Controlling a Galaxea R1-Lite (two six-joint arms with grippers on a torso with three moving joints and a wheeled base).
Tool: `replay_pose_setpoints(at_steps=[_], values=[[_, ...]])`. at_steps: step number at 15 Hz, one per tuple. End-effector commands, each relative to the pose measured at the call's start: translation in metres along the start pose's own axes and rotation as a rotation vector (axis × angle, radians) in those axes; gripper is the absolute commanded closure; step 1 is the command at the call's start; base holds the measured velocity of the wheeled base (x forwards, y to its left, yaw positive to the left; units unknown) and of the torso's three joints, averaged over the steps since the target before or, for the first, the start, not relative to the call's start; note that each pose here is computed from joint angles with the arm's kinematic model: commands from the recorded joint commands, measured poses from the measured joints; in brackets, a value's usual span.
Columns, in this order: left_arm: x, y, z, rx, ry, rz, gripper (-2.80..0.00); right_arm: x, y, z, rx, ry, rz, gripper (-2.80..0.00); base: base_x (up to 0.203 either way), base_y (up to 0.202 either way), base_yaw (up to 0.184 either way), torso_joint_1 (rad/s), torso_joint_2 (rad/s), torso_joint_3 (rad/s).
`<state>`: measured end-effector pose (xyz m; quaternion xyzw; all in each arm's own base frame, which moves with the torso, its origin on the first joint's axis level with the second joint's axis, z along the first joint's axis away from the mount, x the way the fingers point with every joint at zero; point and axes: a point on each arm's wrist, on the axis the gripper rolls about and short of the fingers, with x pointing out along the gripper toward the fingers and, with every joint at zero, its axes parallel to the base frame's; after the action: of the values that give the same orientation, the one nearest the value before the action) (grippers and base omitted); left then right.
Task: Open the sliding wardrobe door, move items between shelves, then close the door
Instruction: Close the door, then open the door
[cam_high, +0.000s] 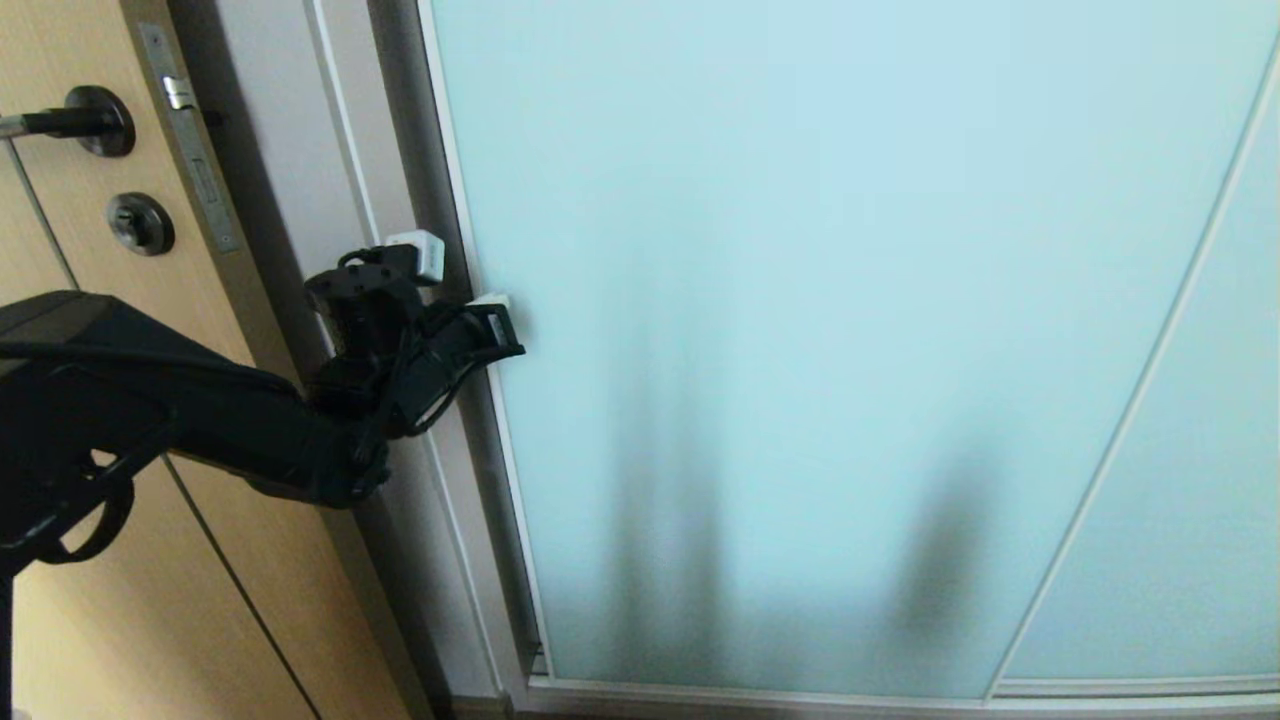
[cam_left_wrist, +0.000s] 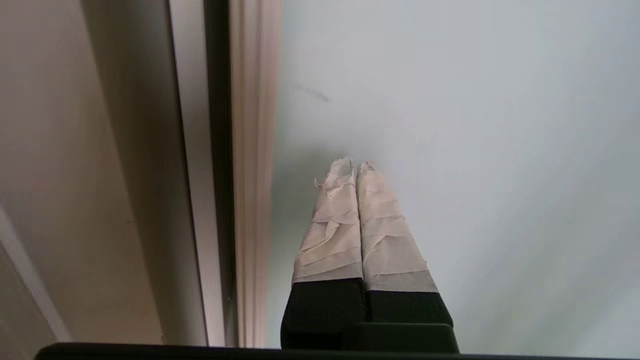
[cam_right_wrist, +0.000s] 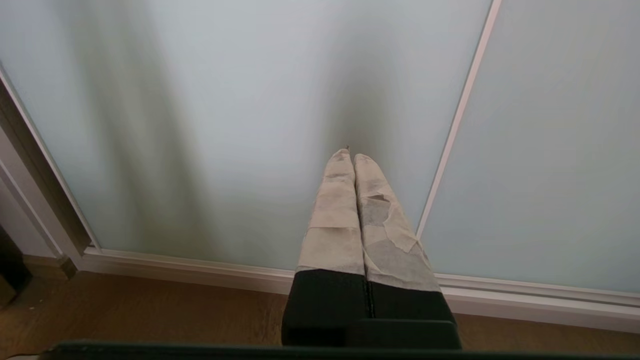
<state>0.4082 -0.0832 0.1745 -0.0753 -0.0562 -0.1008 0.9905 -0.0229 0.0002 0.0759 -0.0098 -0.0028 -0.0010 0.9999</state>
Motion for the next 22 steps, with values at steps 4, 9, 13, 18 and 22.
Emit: replay_pose_setpoints(at_steps=[4,9,13,18,22], values=[[-0.031,-0.006,0.032,-0.009,-0.04,-0.009,0.0,0.0,0.0,0.0,0.0,0.001,0.0,0.0,0.0,0.0,0.0,0.0,0.0,0.0],[-0.105,-0.012,0.095,0.0,-0.153,0.001,0.0,0.0,0.0,0.0,0.0,0.002,0.0,0.0,0.0,0.0,0.0,0.0,0.0,0.0],[-0.189,-0.009,0.135,0.086,-0.236,0.08,0.0,0.0,0.0,0.0,0.0,0.001,0.0,0.0,0.0,0.0,0.0,0.0,0.0,0.0],[-0.301,-0.006,0.134,0.121,-0.175,0.22,0.0,0.0,0.0,0.0,0.0,0.002,0.0,0.0,0.0,0.0,0.0,0.0,0.0,0.0],[-0.382,-0.005,0.107,0.134,-0.136,0.288,0.0,0.0,0.0,0.0,0.0,0.001,0.0,0.0,0.0,0.0,0.0,0.0,0.0,0.0]])
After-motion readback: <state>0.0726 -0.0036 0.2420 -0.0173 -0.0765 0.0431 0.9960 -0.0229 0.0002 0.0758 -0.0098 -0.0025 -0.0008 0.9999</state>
